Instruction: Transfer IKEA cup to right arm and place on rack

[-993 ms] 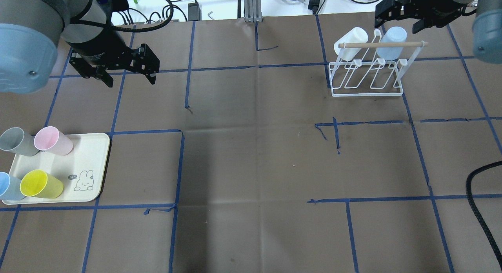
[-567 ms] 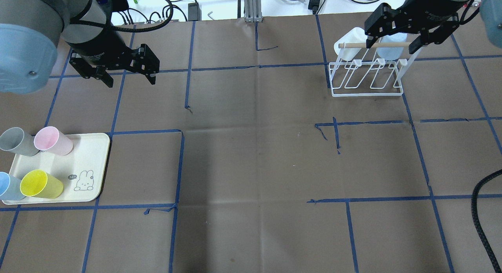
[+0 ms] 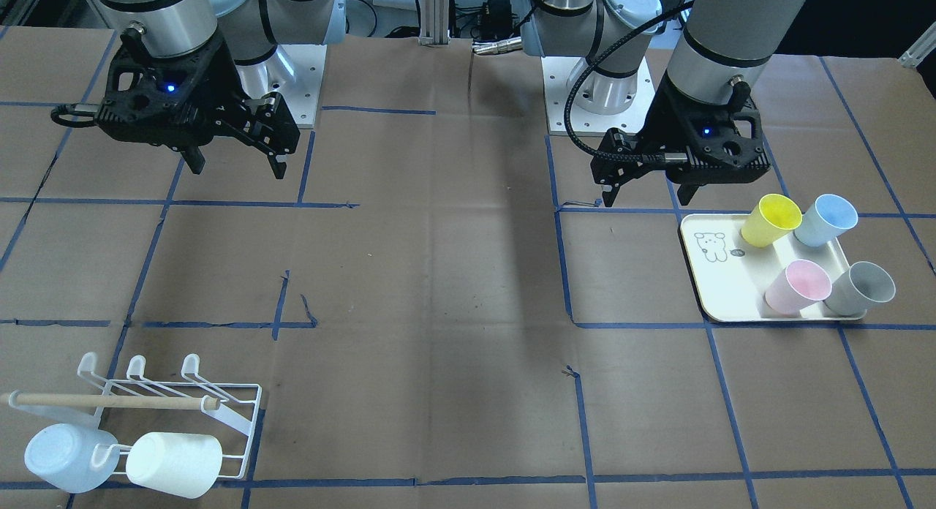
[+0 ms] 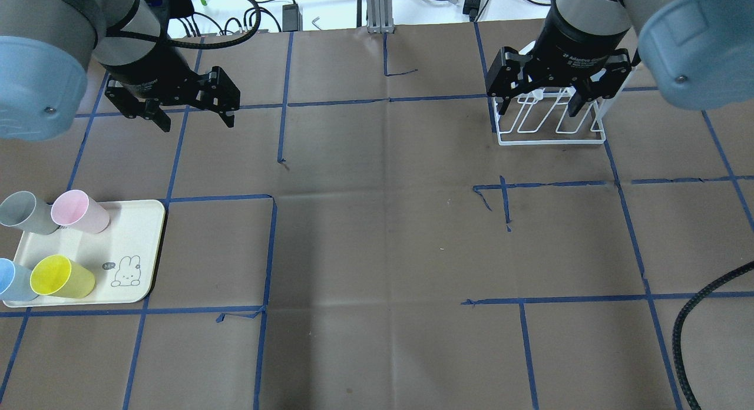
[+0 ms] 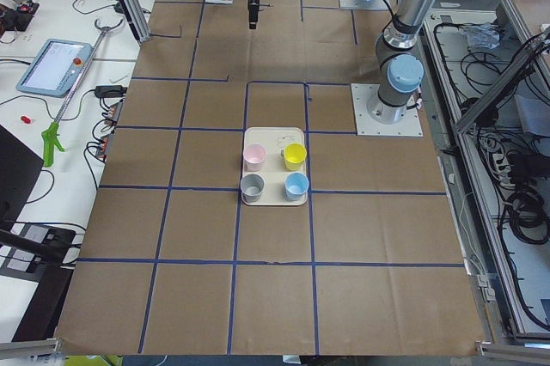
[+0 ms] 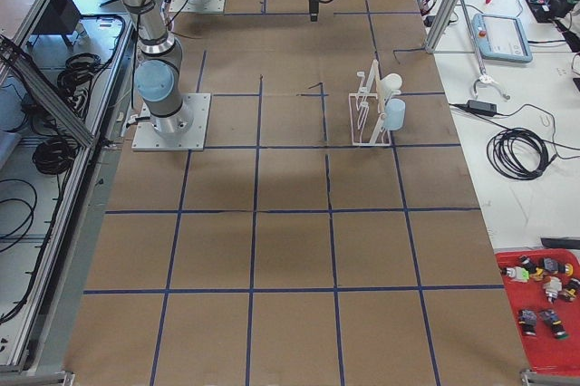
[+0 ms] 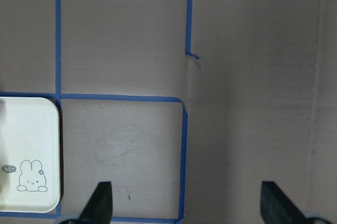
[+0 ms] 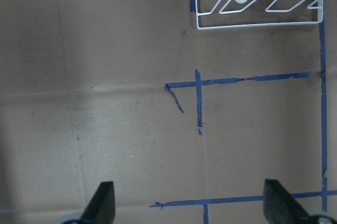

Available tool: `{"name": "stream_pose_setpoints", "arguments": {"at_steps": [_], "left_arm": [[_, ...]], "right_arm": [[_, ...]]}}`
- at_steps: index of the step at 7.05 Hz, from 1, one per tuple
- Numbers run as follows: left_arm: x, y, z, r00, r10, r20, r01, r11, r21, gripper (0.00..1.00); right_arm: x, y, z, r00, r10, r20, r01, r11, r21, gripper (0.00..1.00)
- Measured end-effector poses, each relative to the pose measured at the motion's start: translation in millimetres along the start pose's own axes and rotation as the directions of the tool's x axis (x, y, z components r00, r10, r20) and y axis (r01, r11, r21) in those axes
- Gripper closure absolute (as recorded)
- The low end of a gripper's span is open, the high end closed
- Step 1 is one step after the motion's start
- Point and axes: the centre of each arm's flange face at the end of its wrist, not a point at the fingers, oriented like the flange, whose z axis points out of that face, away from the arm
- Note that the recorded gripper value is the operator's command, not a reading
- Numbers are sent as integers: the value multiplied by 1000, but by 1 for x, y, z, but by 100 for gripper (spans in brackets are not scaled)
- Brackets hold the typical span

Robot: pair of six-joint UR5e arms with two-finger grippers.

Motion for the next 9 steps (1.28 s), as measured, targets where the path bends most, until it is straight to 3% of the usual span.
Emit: {"name": "stream_pose_setpoints", "arguments": {"at_steps": [9], "left_arm": [[0, 0, 0, 1000, 1, -1, -1, 1000, 0, 1]], "right_arm": [[2, 5, -7, 999, -6, -38, 6, 1000, 13, 0]]}}
